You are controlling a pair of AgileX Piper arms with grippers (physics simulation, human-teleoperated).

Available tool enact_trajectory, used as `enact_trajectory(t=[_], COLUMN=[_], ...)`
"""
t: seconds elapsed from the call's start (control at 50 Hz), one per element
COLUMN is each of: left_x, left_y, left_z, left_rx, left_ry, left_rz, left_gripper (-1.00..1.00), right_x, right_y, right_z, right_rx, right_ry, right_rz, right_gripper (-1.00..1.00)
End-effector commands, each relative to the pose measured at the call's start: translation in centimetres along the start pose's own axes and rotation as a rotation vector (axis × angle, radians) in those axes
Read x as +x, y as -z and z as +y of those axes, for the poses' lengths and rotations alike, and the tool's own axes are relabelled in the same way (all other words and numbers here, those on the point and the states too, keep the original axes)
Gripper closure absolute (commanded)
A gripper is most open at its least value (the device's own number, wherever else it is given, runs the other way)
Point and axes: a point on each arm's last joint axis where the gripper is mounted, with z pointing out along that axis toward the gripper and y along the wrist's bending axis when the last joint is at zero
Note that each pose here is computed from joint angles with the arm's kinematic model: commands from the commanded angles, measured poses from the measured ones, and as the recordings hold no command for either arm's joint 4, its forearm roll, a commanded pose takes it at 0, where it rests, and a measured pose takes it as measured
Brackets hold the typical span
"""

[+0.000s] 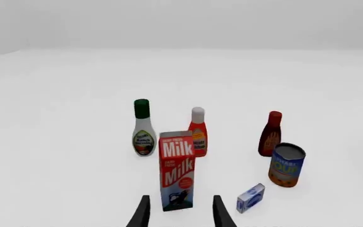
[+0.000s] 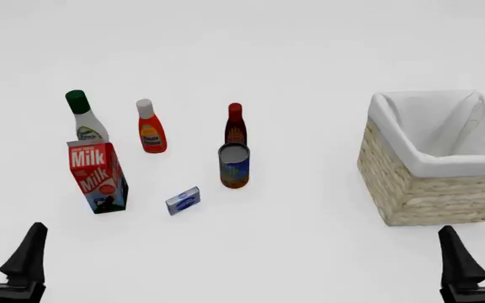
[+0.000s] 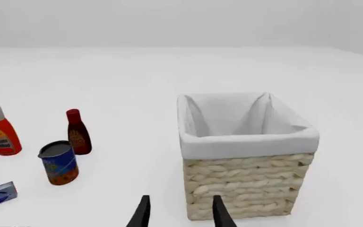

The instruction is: Pick the ketchup and place it in the basket.

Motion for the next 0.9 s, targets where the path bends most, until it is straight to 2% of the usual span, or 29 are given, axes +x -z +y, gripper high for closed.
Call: enact_trajectory(t=[0.02,0.18,0.22,0.4,0.44,0.48,0.52,0.54,0.56,0.66,0.68,0.9], left_x=[-1.0,-1.4,-1.7,-4.8,-5.0,-5.3,-5.5,-5.9,-6.1,-7.2,-7.4,-9.9], left_y=[0.6,0.6,0.4,-2.4,-3.4,-3.7,-4.6,-5.2,-5.4,-6.6,-6.8,-9.5], left_z=[0.0,-0.1,-0.1,-0.2,-0.2,-0.3,-0.1,-0.2,-0.1,-0.4,-0.3,-1.1], left_rx=[0.0,0.018,0.016,0.031,0.026,0.032,0.019,0.026,0.016,0.042,0.038,0.093], left_ry=[-0.075,-0.138,-0.127,-0.155,-0.187,-0.165,-0.185,-0.156,-0.178,-0.179,-0.206,-0.201], left_rz=[-0.043,-0.018,-0.015,0.03,0.054,0.06,0.089,0.106,0.112,0.127,0.12,0.17], left_gripper=[-1.0,-1.0,-1.0,-1.0,-1.0,-1.0,-1.0,-1.0,-1.0,-1.0,-1.0,-1.0], right_x=[0.0,-0.1,-0.1,-0.2,-0.2,-0.2,-0.2,-0.2,-0.3,-0.2,-0.3,-0.2], right_y=[0.1,0.2,0.2,0.2,0.2,0.2,0.2,0.2,0.2,0.2,0.2,0.2], right_z=[0.1,0.0,0.0,0.0,0.0,0.0,0.0,0.0,0.0,0.0,0.0,0.0], right_rx=[-0.011,-0.007,-0.007,-0.001,0.0,-0.002,-0.001,0.0,0.0,0.003,0.002,0.004], right_ry=[0.006,0.011,0.011,0.013,0.014,0.014,0.013,0.015,0.02,0.025,0.026,0.038], right_rz=[0.0,-0.009,-0.009,-0.018,-0.02,-0.019,-0.02,-0.021,-0.021,-0.023,-0.023,-0.022], right_gripper=[-1.0,-1.0,-1.0,-1.0,-1.0,-1.0,-1.0,-1.0,-1.0,-1.0,-1.0,-1.0])
